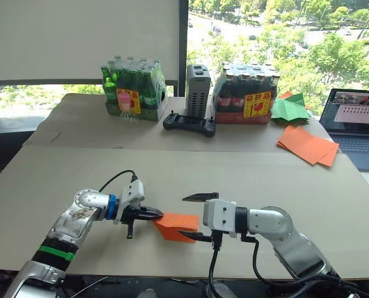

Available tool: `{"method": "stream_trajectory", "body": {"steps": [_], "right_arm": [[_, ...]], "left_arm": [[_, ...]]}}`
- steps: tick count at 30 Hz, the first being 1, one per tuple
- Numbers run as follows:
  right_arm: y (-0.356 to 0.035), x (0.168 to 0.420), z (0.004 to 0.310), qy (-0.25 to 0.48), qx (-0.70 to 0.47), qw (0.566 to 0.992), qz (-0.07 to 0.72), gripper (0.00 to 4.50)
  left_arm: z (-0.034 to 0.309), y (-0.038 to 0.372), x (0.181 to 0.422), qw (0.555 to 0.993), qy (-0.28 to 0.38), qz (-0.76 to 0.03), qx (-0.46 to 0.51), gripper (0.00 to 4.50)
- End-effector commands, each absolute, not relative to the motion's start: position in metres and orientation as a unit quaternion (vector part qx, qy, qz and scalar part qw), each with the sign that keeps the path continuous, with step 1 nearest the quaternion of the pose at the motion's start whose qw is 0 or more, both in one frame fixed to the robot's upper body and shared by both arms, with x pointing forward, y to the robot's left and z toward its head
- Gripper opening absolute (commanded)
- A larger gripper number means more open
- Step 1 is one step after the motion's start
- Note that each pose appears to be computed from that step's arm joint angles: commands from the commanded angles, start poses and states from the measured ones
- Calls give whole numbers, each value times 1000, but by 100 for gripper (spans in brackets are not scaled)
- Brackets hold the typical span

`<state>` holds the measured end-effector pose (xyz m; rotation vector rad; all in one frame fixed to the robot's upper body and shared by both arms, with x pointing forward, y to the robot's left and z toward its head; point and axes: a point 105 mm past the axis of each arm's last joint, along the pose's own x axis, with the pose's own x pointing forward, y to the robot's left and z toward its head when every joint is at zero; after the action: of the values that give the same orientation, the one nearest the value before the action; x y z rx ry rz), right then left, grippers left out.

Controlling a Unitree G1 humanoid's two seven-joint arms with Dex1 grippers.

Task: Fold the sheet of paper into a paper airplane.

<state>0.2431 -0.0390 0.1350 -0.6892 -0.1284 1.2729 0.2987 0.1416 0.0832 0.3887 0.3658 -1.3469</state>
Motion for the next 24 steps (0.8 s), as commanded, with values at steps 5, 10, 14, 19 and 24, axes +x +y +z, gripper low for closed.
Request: {"method": "stream_trajectory", "body": {"steps": [5, 10, 14, 19, 24], "right_arm": [[-42, 234, 121, -42, -334, 737, 585, 411], [-46, 235, 109, -33, -355, 731, 581, 411], [-47, 236, 105, -31, -362, 730, 579, 411], [-46, 236, 106, -31, -358, 731, 580, 411], [-47, 237, 102, -25, -366, 729, 578, 411]], "left_arm": [[79, 134, 300, 725, 162, -625, 241, 5], [79, 133, 300, 721, 159, -627, 248, 5], [79, 133, 299, 717, 158, -629, 256, 5], [80, 133, 297, 716, 157, -631, 255, 5], [80, 135, 296, 716, 157, -630, 257, 5]]}}
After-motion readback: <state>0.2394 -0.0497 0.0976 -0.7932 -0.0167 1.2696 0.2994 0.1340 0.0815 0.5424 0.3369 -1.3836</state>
